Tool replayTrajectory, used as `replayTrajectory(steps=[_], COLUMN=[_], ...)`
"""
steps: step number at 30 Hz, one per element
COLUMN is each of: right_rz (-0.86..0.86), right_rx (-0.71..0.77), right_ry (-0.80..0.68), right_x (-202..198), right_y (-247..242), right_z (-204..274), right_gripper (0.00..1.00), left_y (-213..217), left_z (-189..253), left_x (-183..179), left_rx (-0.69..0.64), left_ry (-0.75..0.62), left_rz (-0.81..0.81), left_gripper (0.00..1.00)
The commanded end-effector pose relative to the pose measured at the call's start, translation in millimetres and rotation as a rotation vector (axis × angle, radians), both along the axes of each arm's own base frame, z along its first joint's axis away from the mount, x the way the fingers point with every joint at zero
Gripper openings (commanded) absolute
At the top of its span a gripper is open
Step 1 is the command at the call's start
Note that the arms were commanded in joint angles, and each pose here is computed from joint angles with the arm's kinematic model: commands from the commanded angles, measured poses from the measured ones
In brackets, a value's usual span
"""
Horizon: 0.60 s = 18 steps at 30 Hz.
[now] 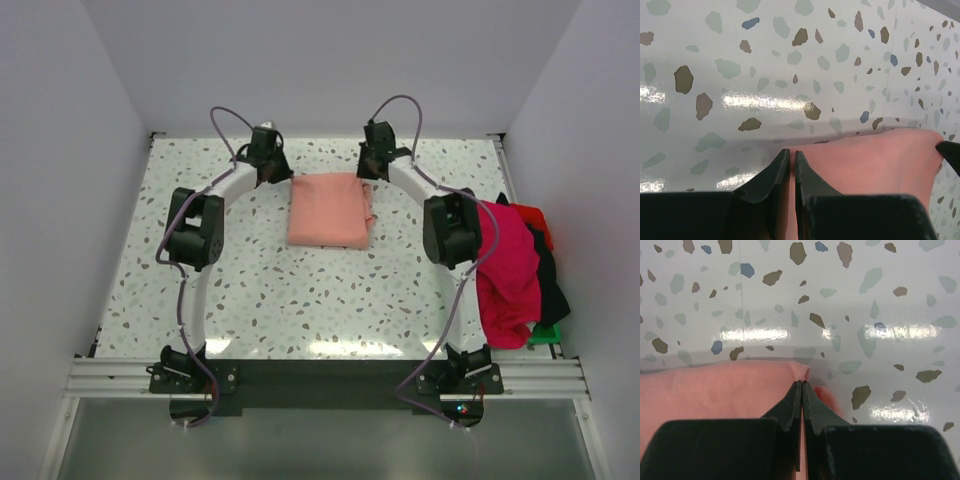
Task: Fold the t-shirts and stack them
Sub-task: Fold the tshirt
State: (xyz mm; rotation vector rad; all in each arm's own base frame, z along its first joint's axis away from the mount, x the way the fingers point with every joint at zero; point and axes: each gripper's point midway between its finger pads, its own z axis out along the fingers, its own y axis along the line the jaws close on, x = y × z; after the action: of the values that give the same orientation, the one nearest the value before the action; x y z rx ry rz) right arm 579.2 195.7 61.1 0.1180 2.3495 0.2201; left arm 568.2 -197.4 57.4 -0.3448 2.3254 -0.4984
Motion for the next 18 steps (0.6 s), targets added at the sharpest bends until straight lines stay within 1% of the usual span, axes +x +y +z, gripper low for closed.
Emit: replayTrajectory(steps=[1, 4, 7, 10, 11, 12, 13, 14, 15, 16, 17, 18], right_rz=[-0.071, -0.11, -0.124, -0.132, -0.136, -0.137, -0.139, -0.139, -0.14, -0.138, -0.137, -0.133], right_rx=[0.064, 0.054, 0.046, 0.049, 0.045, 0.037, 0.033, 0.031, 0.022, 0.028, 0.028, 0.025], right_ry=[-0.178, -0.173, -0.142, -0.115, -0.104, -0.076, -0.066, -0.054, -0.024, -0.016, -0.006, 0.019], right_x=[11.0, 7.3, 9.2, 12.4, 12.8, 11.1, 11.7, 11.0, 8.2, 7.9, 7.0, 3.3], right_y=[-16.4, -30.2, -38.0, -39.2, -40.3, -40.7, -40.8, -40.6, -41.3, -39.9, -39.5, -38.4], right_z=[85.7, 79.5, 68.1, 52.9, 46.5, 34.7, 29.7, 24.9, 12.9, 11.1, 7.4, -1.3], right_gripper=[0.0, 0.0, 0.0, 0.0, 0.0, 0.0, 0.0, 0.0, 0.0, 0.0, 0.0, 0.0], left_y=[3.3, 5.9, 7.7, 5.1, 1.4, -1.0, -5.7, -14.2, -17.7, -21.5, -29.5, -32.4], left_z=[29.0, 35.7, 40.9, 43.2, 50.9, 42.6, 45.3, 56.3, 49.9, 49.9, 56.5, 48.5], left_x=[20.3, 22.0, 22.2, 16.7, 13.0, 3.7, 1.1, -5.7, -14.2, -19.5, -26.6, -35.1], left_rx=[-0.009, -0.014, -0.02, -0.048, -0.066, -0.075, -0.089, -0.095, -0.095, -0.097, -0.104, -0.105], left_ry=[-0.092, -0.104, -0.11, -0.105, -0.113, -0.093, -0.105, -0.124, -0.117, -0.116, -0.126, -0.119], left_rz=[0.006, 0.014, 0.021, 0.02, 0.01, -0.001, -0.01, -0.027, -0.037, -0.043, -0.056, -0.064], left_gripper=[0.13, 0.15, 0.2, 0.29, 0.34, 0.37, 0.41, 0.42, 0.42, 0.42, 0.42, 0.42])
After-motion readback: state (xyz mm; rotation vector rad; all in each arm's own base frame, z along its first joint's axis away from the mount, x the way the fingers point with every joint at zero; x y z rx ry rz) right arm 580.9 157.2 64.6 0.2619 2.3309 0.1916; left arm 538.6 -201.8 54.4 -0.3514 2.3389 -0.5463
